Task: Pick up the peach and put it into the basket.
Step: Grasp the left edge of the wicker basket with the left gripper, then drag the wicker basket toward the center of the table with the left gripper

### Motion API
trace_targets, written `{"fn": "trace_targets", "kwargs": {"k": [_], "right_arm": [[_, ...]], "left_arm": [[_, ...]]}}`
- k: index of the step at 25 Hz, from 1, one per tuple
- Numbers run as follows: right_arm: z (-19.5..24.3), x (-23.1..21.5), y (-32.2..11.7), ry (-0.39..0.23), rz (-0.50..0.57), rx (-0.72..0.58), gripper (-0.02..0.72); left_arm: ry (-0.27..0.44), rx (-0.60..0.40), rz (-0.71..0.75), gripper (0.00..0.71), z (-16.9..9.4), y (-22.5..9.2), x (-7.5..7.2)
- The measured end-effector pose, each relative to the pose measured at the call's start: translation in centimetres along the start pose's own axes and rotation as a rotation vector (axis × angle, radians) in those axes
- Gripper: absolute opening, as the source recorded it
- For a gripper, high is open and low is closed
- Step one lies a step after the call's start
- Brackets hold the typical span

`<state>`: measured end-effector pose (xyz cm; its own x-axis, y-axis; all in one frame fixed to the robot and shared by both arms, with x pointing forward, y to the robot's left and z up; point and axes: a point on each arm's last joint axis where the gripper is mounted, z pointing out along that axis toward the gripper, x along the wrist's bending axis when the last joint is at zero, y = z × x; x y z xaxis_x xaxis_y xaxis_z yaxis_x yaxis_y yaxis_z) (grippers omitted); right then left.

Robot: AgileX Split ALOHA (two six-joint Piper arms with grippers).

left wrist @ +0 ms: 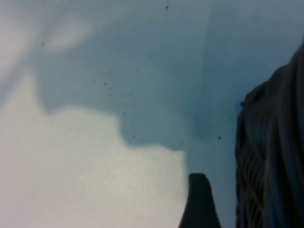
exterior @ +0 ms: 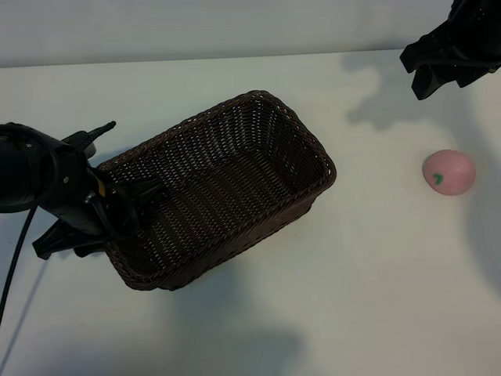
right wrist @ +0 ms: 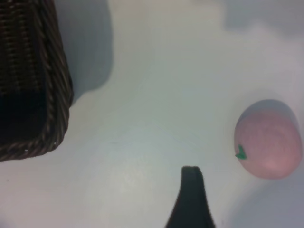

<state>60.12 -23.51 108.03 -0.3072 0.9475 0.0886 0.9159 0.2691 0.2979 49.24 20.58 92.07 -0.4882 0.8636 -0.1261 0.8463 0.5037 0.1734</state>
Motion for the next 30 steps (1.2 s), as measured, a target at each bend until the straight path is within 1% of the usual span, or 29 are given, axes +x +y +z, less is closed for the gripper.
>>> {"fn": "trace_targets", "kwargs": {"k": [2,4,9,10,18,20,23,30], "right_arm": [[0.0,0.0,0.0,0.000,0.000,0.000,0.550],[0.0,0.0,0.0,0.000,0.000,0.000,0.550],[0.0,0.0,0.0,0.000,0.000,0.000,0.550],[0.0,0.0,0.0,0.000,0.000,0.000,0.550],[0.0,0.0,0.0,0.000,0.000,0.001,0.550],[0.0,0.0,0.0,0.000,0.000,0.001,0.550],[0.0,0.0,0.0,0.000,0.000,0.001,0.550],[0.0,0.0,0.0,0.000,0.000,0.001,0.550]], "left_arm": [[-0.011,-0.002,-0.008,0.508,0.0,0.0,-0.1],[-0.013,0.002,-0.016,0.449,0.0,0.0,-0.1],[-0.025,0.003,-0.033,0.204,0.1,0.0,-0.2],[-0.032,-0.001,-0.035,0.192,0.1,0.0,-0.3],[-0.079,0.001,-0.056,0.184,0.0,0.0,-0.7],[-0.108,-0.007,-0.054,0.160,-0.4,0.0,-0.9],[-0.155,-0.030,-0.050,0.158,-1.5,0.1,-1.0],[-0.201,-0.058,-0.046,0.158,-2.9,0.1,-0.9]]}}
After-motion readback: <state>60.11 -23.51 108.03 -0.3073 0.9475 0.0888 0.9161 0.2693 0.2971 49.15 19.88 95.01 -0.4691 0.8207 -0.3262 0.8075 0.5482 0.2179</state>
